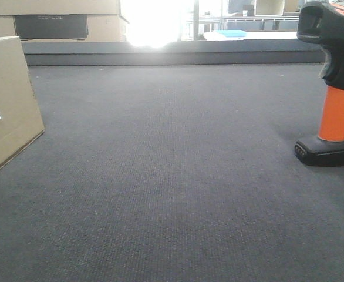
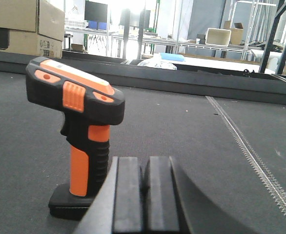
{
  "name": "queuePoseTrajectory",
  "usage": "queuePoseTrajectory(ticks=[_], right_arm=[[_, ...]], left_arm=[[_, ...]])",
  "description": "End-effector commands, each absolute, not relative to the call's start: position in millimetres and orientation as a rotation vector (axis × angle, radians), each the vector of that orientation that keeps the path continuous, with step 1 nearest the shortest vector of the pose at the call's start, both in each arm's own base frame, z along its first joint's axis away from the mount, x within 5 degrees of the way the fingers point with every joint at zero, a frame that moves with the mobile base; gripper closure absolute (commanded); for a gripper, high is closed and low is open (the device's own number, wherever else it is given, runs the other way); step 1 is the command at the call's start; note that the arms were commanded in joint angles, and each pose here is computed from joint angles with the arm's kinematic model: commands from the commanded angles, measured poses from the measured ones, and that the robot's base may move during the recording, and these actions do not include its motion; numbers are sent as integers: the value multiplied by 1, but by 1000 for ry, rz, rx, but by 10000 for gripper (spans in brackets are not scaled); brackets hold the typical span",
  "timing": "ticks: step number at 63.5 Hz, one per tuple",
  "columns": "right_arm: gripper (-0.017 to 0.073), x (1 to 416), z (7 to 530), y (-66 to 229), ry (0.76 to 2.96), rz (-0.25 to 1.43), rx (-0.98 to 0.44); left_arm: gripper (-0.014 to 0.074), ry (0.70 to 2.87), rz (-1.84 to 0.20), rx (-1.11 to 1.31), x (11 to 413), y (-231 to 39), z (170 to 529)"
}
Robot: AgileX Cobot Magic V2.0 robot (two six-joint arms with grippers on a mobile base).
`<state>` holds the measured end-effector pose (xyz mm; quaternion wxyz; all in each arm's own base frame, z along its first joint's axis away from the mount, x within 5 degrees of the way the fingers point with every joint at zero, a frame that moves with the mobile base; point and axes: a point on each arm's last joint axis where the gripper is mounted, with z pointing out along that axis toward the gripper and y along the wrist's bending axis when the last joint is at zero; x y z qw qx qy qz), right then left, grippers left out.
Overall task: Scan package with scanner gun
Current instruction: 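Reach the left gripper to the cardboard box and close on it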
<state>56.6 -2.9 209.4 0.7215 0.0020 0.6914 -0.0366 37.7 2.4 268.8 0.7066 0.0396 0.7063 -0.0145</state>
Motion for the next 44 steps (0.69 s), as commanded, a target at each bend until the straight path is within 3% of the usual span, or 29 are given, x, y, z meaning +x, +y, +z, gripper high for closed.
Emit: queuePoseTrajectory(ticks=[1,23,35,44], right_arm=[[721,56,211,-3,1512,-85,0],[721,56,211,-3,1512,-85,0],[721,56,211,-3,1512,-85,0],[721,56,211,-3,1512,-85,0]], left_arm=[[704,1545,-29,90,37,2,271],[704,1450,106,176,36,5,280],[704,1467,-97,61,34,1,314],[704,1605,-217,-6,59,-7,348]])
